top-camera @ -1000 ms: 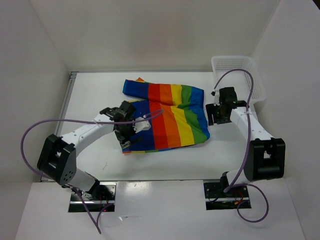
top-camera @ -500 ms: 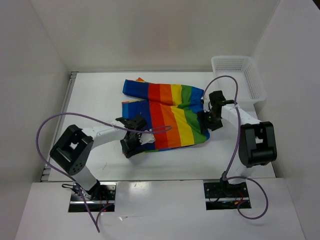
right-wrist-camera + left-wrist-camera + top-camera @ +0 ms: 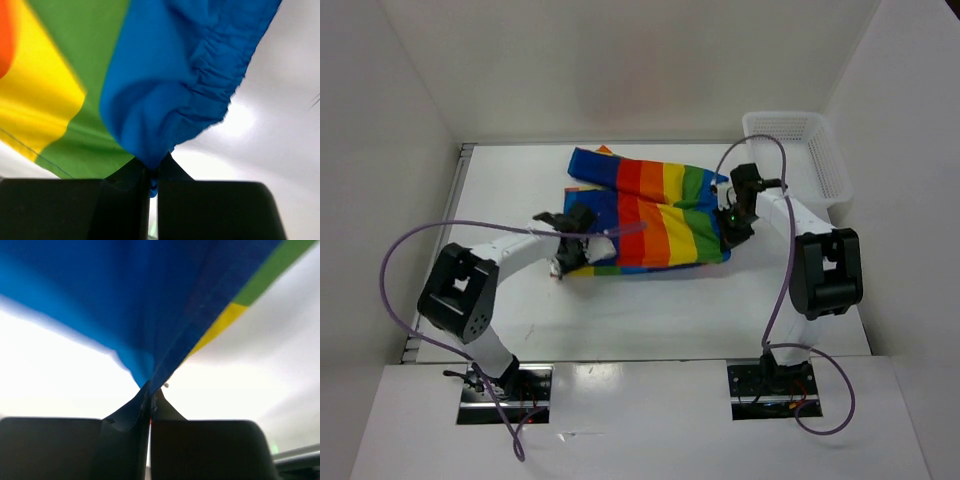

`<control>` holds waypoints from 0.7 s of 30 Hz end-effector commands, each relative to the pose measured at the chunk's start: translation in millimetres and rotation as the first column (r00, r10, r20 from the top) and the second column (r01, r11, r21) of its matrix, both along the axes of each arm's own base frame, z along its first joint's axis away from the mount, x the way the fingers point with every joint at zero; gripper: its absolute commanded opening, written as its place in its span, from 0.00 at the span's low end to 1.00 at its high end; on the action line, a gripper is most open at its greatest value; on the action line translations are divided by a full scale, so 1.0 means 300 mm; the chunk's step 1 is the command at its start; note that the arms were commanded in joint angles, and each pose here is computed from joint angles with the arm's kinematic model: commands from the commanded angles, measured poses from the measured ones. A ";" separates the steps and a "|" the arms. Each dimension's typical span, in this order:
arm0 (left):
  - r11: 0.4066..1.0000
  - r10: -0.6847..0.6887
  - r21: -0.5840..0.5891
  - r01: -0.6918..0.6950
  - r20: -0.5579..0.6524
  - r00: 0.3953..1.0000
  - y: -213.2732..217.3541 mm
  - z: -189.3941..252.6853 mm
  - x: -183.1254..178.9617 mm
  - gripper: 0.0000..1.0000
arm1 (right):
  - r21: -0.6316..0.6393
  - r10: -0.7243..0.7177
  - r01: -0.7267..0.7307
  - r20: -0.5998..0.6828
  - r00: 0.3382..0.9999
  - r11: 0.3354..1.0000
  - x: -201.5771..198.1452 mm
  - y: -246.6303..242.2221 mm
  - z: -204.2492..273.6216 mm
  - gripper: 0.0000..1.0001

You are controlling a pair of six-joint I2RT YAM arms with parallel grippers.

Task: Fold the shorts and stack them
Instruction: Fold the shorts

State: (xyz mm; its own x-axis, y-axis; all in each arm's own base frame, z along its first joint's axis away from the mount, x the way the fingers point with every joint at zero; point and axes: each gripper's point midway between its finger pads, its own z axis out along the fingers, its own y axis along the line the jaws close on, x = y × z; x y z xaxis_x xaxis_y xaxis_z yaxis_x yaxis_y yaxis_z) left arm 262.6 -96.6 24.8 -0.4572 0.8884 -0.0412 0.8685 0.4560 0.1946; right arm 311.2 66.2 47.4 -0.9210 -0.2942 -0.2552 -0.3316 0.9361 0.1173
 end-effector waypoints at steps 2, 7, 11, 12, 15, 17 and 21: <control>0.999 -0.010 0.044 0.001 0.215 0.977 0.201 0.328 0.216 0.00 | 0.082 0.095 -0.110 0.169 0.981 0.991 0.190 0.024 0.276 0.00; 0.987 0.135 -0.006 -0.163 0.588 0.797 0.315 0.753 0.542 0.00 | 0.204 0.089 -0.176 0.377 0.922 0.963 0.434 0.140 0.555 0.00; 0.927 0.323 -0.201 -0.316 0.856 0.403 0.428 1.241 0.737 0.00 | 0.233 0.019 -0.211 0.629 0.777 0.949 0.605 0.190 0.910 0.00; 0.918 0.346 -0.241 -0.314 0.873 0.343 0.442 1.330 0.736 0.00 | 0.249 -0.011 -0.210 0.669 0.743 0.946 0.617 0.196 0.984 0.00; 0.910 0.376 -0.321 -0.261 0.906 0.196 0.441 1.555 0.696 0.00 | 0.295 -0.091 -0.229 0.772 0.629 0.928 0.617 0.185 1.191 0.00; 0.900 0.402 -0.360 -0.245 0.904 0.147 0.447 1.627 0.639 0.00 | 0.325 -0.127 -0.282 0.826 0.549 0.903 0.566 0.189 1.326 0.00; 0.916 0.388 -0.335 -0.221 0.879 0.276 0.409 1.515 0.579 0.00 | 0.310 -0.046 -0.280 0.742 0.669 0.909 0.475 0.211 1.117 0.00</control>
State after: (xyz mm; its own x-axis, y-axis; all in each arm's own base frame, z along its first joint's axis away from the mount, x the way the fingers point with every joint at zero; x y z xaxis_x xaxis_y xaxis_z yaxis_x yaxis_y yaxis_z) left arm 461.4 -2.4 490.9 -0.1834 0.6690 -0.7203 0.0007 0.7328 0.6804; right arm 465.0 151.5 408.7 -0.3021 -0.0913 -0.9489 -0.6116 0.7821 0.1195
